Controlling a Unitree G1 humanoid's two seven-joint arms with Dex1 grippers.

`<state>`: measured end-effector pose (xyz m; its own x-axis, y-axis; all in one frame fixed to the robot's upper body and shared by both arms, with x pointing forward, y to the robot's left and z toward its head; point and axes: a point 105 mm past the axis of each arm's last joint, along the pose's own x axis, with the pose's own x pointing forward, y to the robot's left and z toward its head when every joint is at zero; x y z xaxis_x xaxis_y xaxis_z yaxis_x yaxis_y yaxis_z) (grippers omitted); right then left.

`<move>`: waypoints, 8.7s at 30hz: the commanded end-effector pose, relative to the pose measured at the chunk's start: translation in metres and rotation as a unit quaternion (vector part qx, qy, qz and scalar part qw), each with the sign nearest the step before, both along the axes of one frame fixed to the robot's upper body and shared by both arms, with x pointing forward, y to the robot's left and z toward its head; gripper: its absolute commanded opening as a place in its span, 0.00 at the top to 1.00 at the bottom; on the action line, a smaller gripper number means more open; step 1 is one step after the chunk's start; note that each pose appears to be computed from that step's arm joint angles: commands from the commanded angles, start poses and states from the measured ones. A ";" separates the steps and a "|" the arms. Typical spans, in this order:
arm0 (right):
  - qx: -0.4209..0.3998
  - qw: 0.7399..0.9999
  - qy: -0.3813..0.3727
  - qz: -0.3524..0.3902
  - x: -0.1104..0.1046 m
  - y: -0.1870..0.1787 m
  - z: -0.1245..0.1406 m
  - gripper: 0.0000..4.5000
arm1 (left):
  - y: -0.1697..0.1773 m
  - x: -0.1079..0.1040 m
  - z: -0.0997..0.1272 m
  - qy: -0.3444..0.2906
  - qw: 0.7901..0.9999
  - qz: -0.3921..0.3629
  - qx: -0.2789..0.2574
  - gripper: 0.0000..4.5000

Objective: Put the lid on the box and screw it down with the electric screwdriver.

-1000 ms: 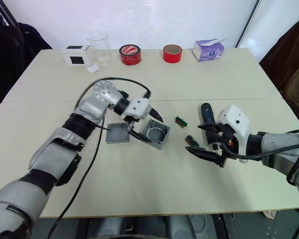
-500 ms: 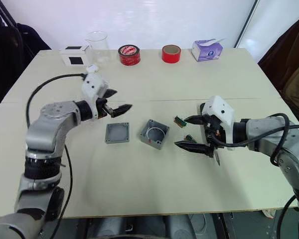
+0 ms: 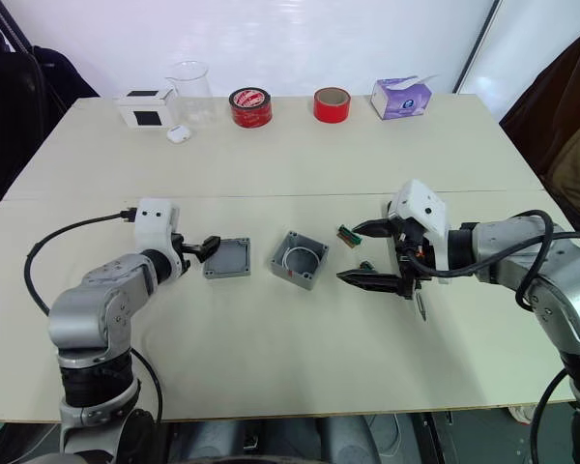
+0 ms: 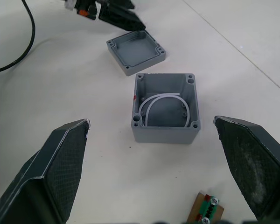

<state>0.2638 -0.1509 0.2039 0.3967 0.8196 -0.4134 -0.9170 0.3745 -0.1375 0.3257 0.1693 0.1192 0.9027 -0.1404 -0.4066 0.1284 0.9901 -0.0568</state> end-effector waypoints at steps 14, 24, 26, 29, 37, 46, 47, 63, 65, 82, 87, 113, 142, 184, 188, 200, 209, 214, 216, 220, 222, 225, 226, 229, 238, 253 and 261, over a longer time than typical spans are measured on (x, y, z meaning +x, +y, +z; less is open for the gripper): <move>0.005 1.000 -0.020 -0.011 -0.004 0.000 0.008 0.00 | -0.015 -0.001 -0.031 0.034 0.999 -0.020 -0.017 0.71; 0.064 0.998 0.006 -0.023 -0.002 0.007 0.013 0.00 | -0.032 0.021 0.057 -0.151 0.982 -0.074 -0.089 0.99; 0.107 0.993 0.031 -0.038 0.001 0.013 0.014 0.00 | -0.043 0.022 0.087 -0.217 0.964 -0.111 -0.108 0.99; 0.143 0.986 0.064 -0.058 0.005 0.019 0.013 0.00 | -0.055 0.020 0.108 -0.265 0.945 -0.145 -0.130 0.99; 0.326 0.917 0.199 -0.112 0.030 0.056 0.024 0.00 | -0.095 0.006 0.126 -0.322 0.900 -0.256 -0.143 0.99; 0.391 0.878 0.254 -0.111 0.027 0.077 0.039 0.00 | -0.102 0.002 0.119 -0.323 0.894 -0.282 -0.126 0.99; 0.389 0.878 0.256 -0.113 0.027 0.077 0.038 0.00 | -0.102 0.002 0.119 -0.322 0.895 -0.281 -0.126 0.99; 0.372 0.887 0.252 -0.108 0.019 0.079 0.035 0.91 | -0.099 0.004 0.110 -0.312 0.902 -0.273 -0.118 1.00; 0.372 0.890 0.243 -0.107 0.019 0.078 0.038 0.96 | -0.098 0.003 0.108 -0.308 0.903 -0.276 -0.118 0.92; -0.008 0.948 -0.317 0.020 0.025 0.064 0.014 0.96 | -0.043 -0.035 0.095 -0.134 0.864 -0.481 -0.063 0.00; -0.128 0.819 -0.550 0.105 0.023 0.061 -0.005 0.96 | -0.018 -0.054 0.085 -0.060 0.832 -0.551 -0.024 0.00; -0.244 0.697 -0.670 0.075 0.042 0.039 -0.070 0.96 | -0.009 -0.053 0.081 -0.048 0.822 -0.568 0.013 0.00; -0.264 0.688 -0.666 0.118 0.042 0.025 -0.101 0.96 | -0.035 -0.033 0.084 -0.089 0.817 -0.569 0.010 0.26; -0.231 0.686 -0.671 0.164 0.023 0.005 -0.078 0.01 | -0.114 0.014 -0.050 0.030 0.815 -0.565 0.126 1.00; -0.203 0.717 -0.650 0.146 0.022 0.004 -0.072 0.01 | -0.117 0.013 -0.044 0.018 0.817 -0.565 0.114 1.00; -0.087 0.961 -0.262 -0.014 0.036 -0.002 -0.079 0.61 | -0.091 0.018 0.021 -0.083 0.855 -0.508 0.061 1.00; -0.084 0.989 -0.117 -0.029 0.030 0.017 -0.099 0.99 | -0.086 0.026 -0.012 -0.058 0.876 -0.475 0.065 1.00; -0.079 0.990 -0.106 -0.043 0.040 0.031 -0.099 0.99 | -0.106 0.022 -0.022 -0.051 0.864 -0.498 0.055 1.00; -0.079 0.991 -0.099 -0.038 0.041 0.035 -0.100 0.99 | -0.112 0.013 -0.023 -0.044 0.848 -0.526 0.050 1.00; -0.085 0.993 -0.085 -0.011 0.036 0.043 -0.104 0.99 | -0.113 -0.005 -0.026 -0.021 0.823 -0.566 0.044 1.00; -0.082 0.993 -0.079 -0.002 0.035 0.047 -0.106 0.99 | -0.110 -0.009 -0.027 -0.013 0.817 -0.574 0.050 1.00; -0.079 0.994 -0.068 0.019 0.031 0.053 -0.107 0.99 | -0.107 -0.015 -0.027 -0.006 0.809 -0.586 0.050 1.00; -0.076 0.995 -0.064 0.024 0.030 0.055 -0.107 0.99 | -0.106 -0.016 -0.027 -0.006 0.809 -0.586 0.052 1.00; -0.076 0.994 -0.062 0.041 0.028 0.060 -0.107 0.99 | -0.104 -0.019 -0.025 -0.005 0.807 -0.588 0.053 1.00; -0.077 0.992 -0.052 0.084 0.021 0.072 -0.107 0.99 | -0.101 -0.040 -0.024 0.010 0.779 -0.625 0.054 1.00; -0.087 0.990 -0.039 0.108 0.013 0.073 -0.110 0.99 | -0.080 -0.039 -0.028 0.023 0.789 -0.608 0.084 1.00; -0.087 0.990 -0.031 0.110 0.010 0.072 -0.109 0.99 | -0.064 -0.036 -0.026 0.023 0.799 -0.593 0.097 1.00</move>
<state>0.2805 -0.0921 0.0827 0.2756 0.7676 -0.5786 -0.9592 0.1798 -0.2184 0.2898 0.1056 0.0823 0.1515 -0.7970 -0.5846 0.9840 0.1774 0.0131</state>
